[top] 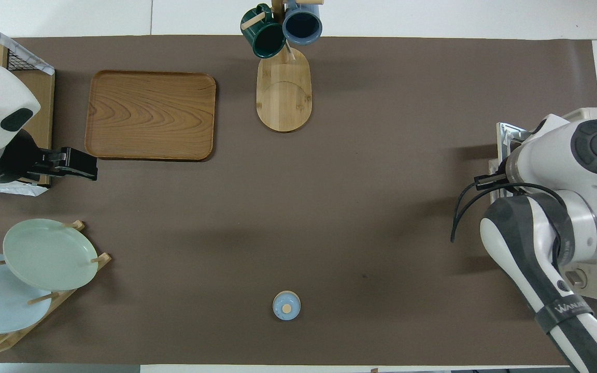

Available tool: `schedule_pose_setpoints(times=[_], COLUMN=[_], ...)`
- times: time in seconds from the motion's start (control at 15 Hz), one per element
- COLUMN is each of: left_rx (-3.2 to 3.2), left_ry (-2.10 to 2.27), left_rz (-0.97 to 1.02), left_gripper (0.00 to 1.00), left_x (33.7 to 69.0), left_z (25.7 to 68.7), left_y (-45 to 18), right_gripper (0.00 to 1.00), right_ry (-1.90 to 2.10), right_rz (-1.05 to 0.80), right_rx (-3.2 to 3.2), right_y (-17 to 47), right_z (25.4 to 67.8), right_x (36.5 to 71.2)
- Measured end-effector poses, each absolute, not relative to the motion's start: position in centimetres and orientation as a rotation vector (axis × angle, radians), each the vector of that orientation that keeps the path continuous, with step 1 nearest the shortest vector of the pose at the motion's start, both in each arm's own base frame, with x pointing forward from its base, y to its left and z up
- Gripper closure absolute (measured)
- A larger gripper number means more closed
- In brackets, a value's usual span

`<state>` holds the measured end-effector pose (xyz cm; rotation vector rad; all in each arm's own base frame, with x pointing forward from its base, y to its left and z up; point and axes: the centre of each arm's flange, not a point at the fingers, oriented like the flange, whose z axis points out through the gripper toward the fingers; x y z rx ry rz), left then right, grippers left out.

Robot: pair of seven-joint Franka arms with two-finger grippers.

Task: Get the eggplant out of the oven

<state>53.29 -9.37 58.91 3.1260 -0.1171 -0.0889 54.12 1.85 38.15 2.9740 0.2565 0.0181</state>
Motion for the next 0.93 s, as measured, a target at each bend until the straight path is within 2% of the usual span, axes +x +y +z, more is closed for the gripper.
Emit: schedule_pose_setpoints(times=[0.27,0.93], left_rx=[3.126,3.126], left_ry=[-0.117,-0.117], left_rz=[-0.094,-0.094], left_gripper=[0.0,0.0], left_x=[53.3,53.3], left_z=[58.9,58.9], left_y=[-9.4,-9.4], right_gripper=[0.99,0.99], right_ry=[0.278,0.138], right_rz=[0.054,0.03], right_rx=[2.991,3.051], right_y=[2.7,2.6], right_z=[34.9,30.7], right_x=[53.8,53.0])
